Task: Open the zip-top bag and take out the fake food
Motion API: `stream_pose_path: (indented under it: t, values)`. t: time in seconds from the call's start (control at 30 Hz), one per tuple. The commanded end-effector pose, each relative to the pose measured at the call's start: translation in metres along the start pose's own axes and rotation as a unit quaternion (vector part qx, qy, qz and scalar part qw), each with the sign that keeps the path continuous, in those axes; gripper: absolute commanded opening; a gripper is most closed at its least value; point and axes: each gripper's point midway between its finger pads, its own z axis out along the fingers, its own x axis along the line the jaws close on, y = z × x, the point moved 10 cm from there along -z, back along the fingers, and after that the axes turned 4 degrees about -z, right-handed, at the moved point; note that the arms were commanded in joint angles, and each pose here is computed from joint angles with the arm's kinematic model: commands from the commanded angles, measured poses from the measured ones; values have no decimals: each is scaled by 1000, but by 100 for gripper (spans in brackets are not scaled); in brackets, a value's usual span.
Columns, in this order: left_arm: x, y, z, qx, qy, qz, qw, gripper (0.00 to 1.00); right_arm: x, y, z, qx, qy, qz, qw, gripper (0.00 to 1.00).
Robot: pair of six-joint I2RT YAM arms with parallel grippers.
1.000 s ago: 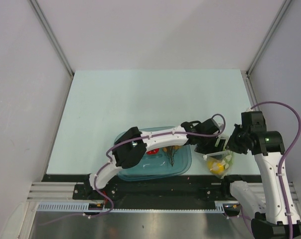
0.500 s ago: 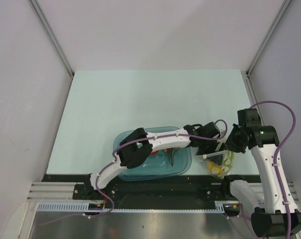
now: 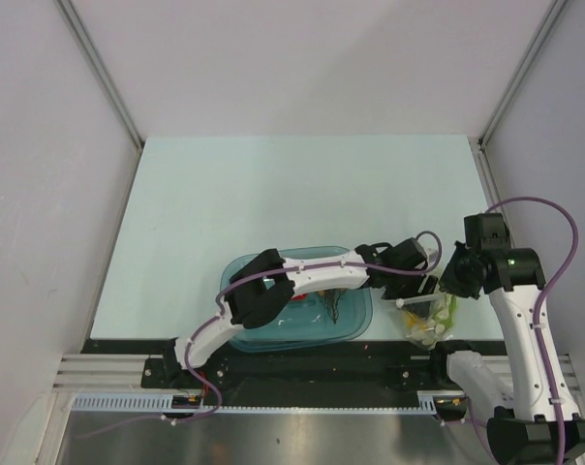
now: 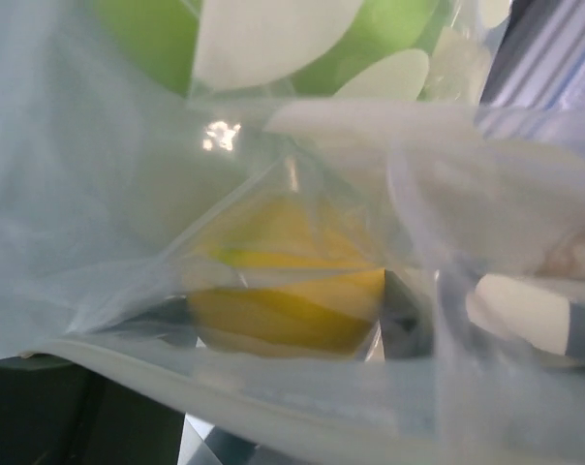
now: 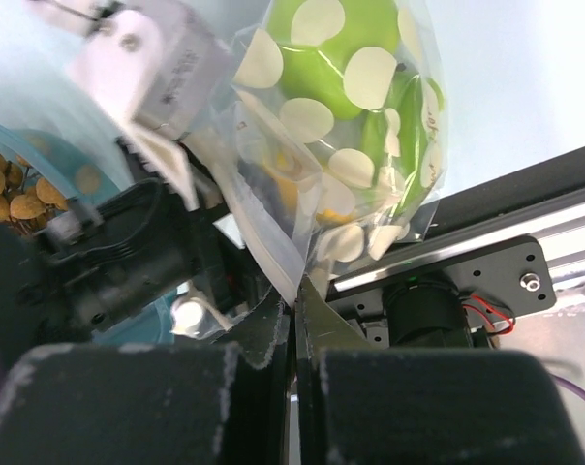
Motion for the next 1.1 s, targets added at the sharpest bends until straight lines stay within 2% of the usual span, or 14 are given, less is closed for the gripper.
stream_pose_path:
  t: [0.0,0.1,0.13,0.2,0.43,0.5,0.63,0.8,0.93,1.07]
  values:
    - [-11,18,-44,-66,60,51,995,34,-5,6,-11,-44,-12,-3,999,0]
    - [-19,28,-67,-93,79,73,990,31,-7,6,-11,-50,-17,0,999,0]
    - [-21,31,-75,-102,83,78,988,26,-7,6,-12,-52,-19,1,998,0]
    - [-25,35,-86,-110,98,93,985,23,-8,6,-11,-56,-23,5,998,0]
    - [-40,39,-122,-134,110,126,977,3,-11,7,-12,-74,-38,16,996,0]
    - [-45,37,-135,-140,103,139,975,1,-11,8,-11,-78,-42,16,996,0]
    - [-56,34,-147,-128,36,171,976,0,-11,11,-12,-85,-45,16,995,0]
    - [-68,42,-140,-124,-12,138,983,0,-4,19,-25,-110,-1,5,994,0]
    - [-76,49,-128,-107,-47,112,987,0,-1,22,-30,-106,9,7,994,0]
    - [-93,53,-138,-118,-103,124,980,0,-3,25,-33,-113,-6,2,994,0]
